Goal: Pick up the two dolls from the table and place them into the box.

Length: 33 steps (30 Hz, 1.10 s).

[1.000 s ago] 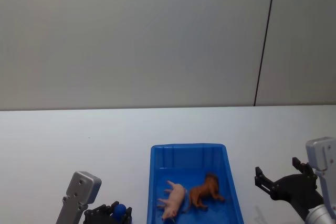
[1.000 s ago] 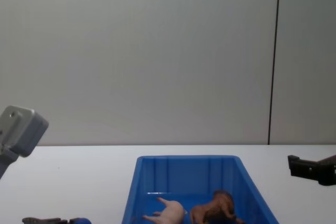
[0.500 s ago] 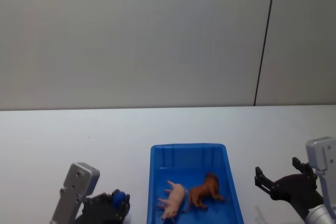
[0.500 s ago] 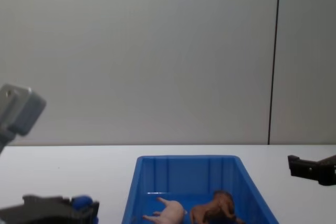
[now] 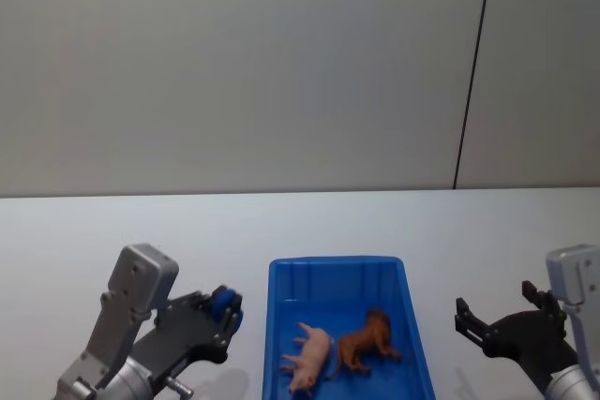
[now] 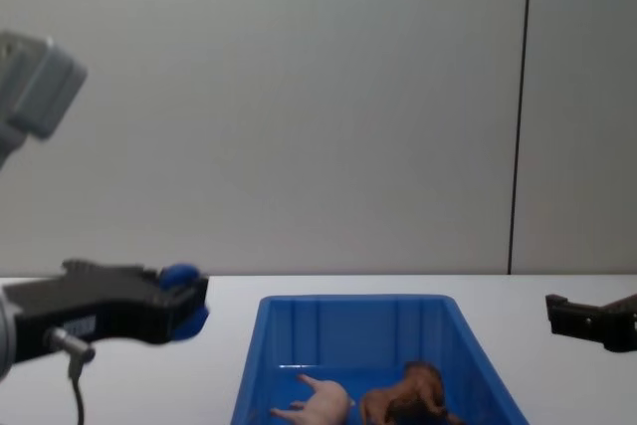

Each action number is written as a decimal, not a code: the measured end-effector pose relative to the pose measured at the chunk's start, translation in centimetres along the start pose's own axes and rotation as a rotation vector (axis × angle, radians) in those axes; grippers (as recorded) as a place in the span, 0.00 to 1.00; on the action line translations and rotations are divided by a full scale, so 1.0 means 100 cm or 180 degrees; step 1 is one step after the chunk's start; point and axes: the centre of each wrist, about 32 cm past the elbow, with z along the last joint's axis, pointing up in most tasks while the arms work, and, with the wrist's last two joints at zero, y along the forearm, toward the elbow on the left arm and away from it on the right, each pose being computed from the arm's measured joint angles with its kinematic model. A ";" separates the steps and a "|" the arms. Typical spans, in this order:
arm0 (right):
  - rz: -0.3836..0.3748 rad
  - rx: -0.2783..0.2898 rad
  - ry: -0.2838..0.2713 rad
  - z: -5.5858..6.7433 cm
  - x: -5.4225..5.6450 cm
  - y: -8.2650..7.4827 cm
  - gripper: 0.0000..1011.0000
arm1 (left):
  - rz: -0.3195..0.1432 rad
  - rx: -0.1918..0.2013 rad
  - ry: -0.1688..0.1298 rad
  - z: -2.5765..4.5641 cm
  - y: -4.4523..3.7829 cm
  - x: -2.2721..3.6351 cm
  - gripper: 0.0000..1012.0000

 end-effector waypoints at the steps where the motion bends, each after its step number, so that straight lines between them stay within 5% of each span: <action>1: 0.0000 0.0000 0.0000 0.000 0.000 0.000 0.99 | -0.0045 -0.0043 -0.0014 0.0032 -0.0007 0.0009 0.17; 19: 0.0000 0.0000 0.0000 0.000 0.000 0.000 0.99 | -0.0744 -0.0525 0.0018 0.0264 -0.0181 0.0026 0.16; 33: 0.0000 0.0000 0.0000 0.000 0.000 0.000 0.99 | -0.1368 -0.0829 0.0128 0.0343 -0.0402 -0.0037 0.57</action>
